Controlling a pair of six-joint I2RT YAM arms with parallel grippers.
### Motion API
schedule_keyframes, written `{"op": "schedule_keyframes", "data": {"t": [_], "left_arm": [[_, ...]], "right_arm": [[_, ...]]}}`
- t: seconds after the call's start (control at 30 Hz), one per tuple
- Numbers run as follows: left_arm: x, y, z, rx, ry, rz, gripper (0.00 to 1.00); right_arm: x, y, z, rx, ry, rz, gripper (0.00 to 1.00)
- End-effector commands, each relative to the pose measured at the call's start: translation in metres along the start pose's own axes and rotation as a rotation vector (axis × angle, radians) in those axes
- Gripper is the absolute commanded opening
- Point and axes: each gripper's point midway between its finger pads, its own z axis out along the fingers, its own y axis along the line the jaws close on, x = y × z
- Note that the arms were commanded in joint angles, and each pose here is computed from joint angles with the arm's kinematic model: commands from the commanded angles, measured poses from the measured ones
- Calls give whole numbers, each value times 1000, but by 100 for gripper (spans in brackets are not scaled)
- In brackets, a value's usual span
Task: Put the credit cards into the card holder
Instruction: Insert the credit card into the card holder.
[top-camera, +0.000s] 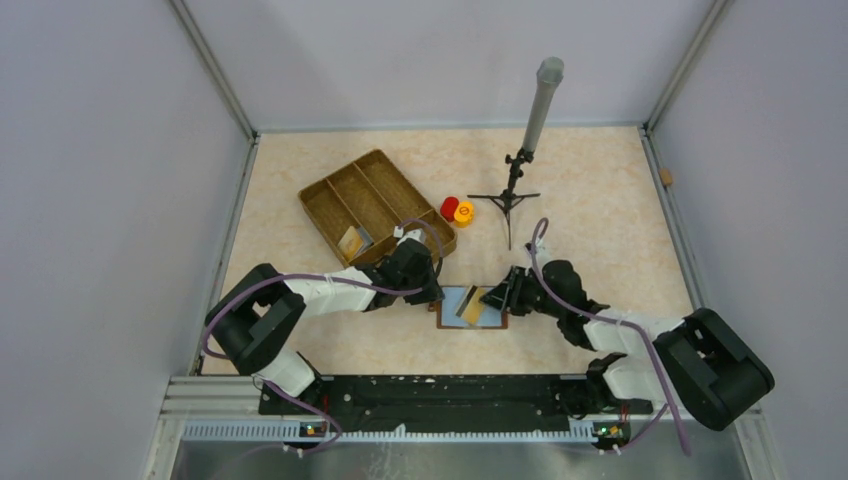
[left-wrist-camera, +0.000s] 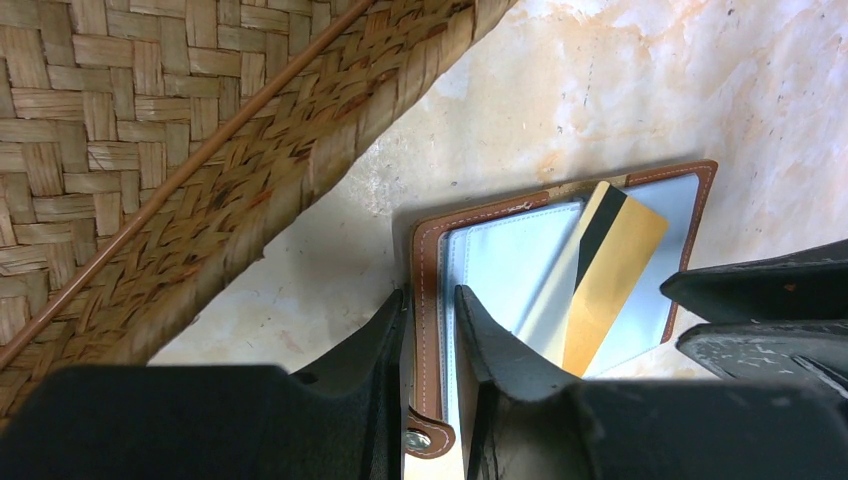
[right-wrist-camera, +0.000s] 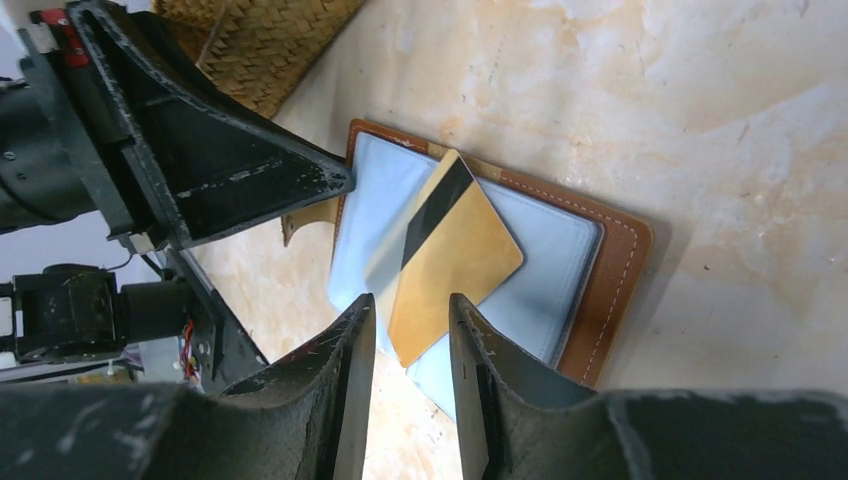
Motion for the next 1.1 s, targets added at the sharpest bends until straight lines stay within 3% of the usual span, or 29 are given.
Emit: {"op": "schedule_keyframes", "data": {"t": [0.0,0.17,0.43,1.07], "left_arm": [[11,32,3,-111,17,33,26],[10,30,3,-102,16,33,25],[8,31,2,-112,7,57,21],[6,29,2,-110,10,69,20]], "right_arm": [[-26,17,-1,-48,-76,-65,33],[-25,14,4,-45,-68,-63,34],[-27,-17,5,165,1,-114,39],[-19,-19,27,124,88,-156,35]]}}
